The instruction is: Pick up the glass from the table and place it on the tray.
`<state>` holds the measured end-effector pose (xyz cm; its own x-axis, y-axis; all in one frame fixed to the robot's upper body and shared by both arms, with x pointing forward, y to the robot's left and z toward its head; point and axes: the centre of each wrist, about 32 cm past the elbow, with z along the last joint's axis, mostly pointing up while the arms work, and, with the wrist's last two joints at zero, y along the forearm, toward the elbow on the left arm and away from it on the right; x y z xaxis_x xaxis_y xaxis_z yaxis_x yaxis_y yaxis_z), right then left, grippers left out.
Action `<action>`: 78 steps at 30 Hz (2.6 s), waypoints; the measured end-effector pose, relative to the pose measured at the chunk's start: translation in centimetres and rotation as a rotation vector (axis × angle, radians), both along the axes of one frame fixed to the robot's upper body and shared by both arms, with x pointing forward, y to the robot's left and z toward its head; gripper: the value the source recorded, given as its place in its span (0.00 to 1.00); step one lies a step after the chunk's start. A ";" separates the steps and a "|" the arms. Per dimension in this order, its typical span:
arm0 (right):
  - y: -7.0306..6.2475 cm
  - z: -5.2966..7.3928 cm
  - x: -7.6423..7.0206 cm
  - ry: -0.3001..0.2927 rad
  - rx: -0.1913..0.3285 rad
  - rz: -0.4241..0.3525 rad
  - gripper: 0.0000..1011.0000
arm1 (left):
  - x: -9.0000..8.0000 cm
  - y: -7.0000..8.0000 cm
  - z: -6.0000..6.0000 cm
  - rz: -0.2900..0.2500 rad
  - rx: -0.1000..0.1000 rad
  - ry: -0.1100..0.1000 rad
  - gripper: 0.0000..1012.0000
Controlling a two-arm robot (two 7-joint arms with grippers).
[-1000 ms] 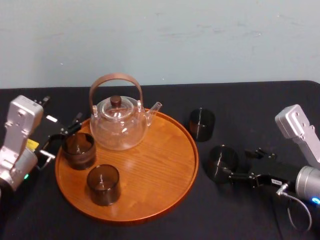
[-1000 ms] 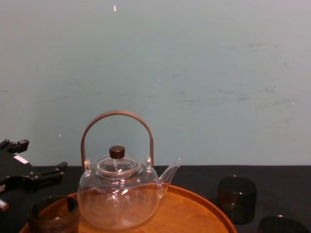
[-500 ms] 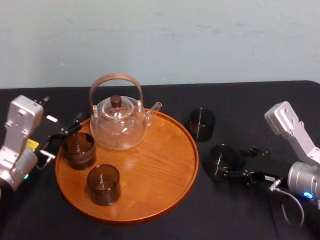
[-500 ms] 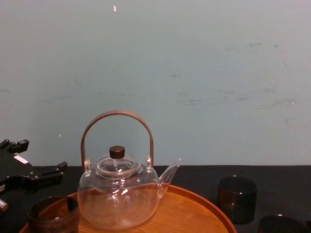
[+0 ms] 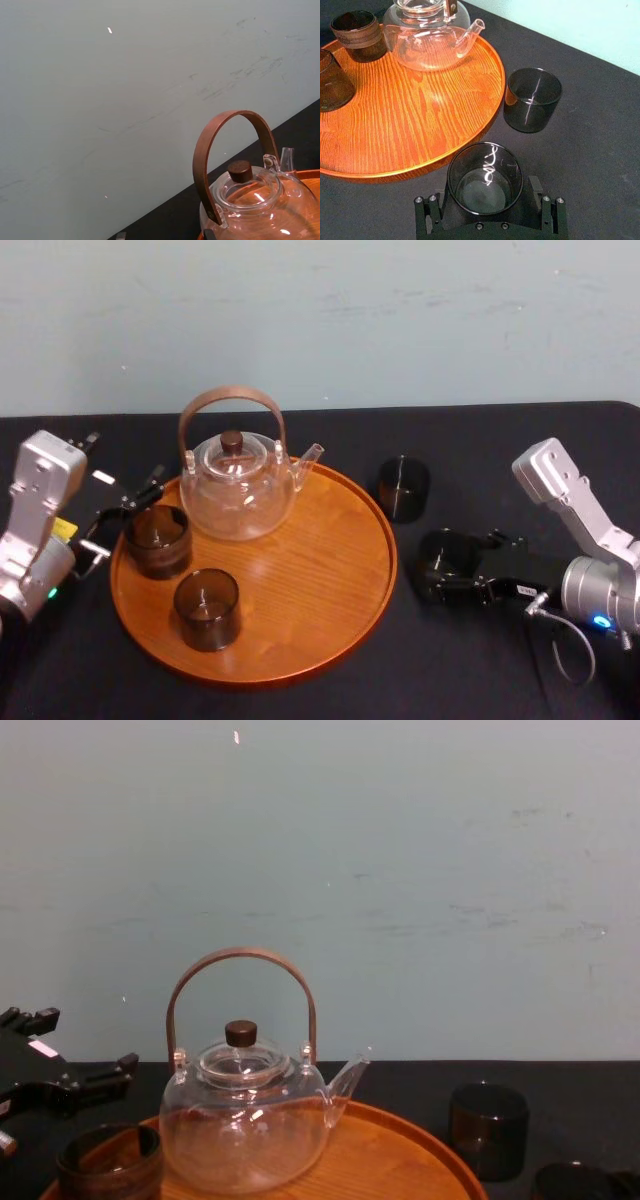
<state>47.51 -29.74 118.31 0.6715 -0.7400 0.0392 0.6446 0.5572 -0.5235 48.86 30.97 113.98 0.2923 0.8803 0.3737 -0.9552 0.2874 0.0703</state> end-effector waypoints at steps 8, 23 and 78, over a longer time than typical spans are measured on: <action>0.3 0.0 0.3 -0.001 -0.003 0.007 0.99 | 0.0 0.0 0.0 0.000 0.000 0.000 0.99; 0.6 0.0 0.4 -0.010 -0.008 0.026 0.99 | 0.0 0.0 0.0 0.000 0.000 0.000 0.99; 0.8 5.0 0.5 -0.133 0.058 0.162 0.89 | 0.0 0.0 0.0 0.000 0.000 0.000 0.99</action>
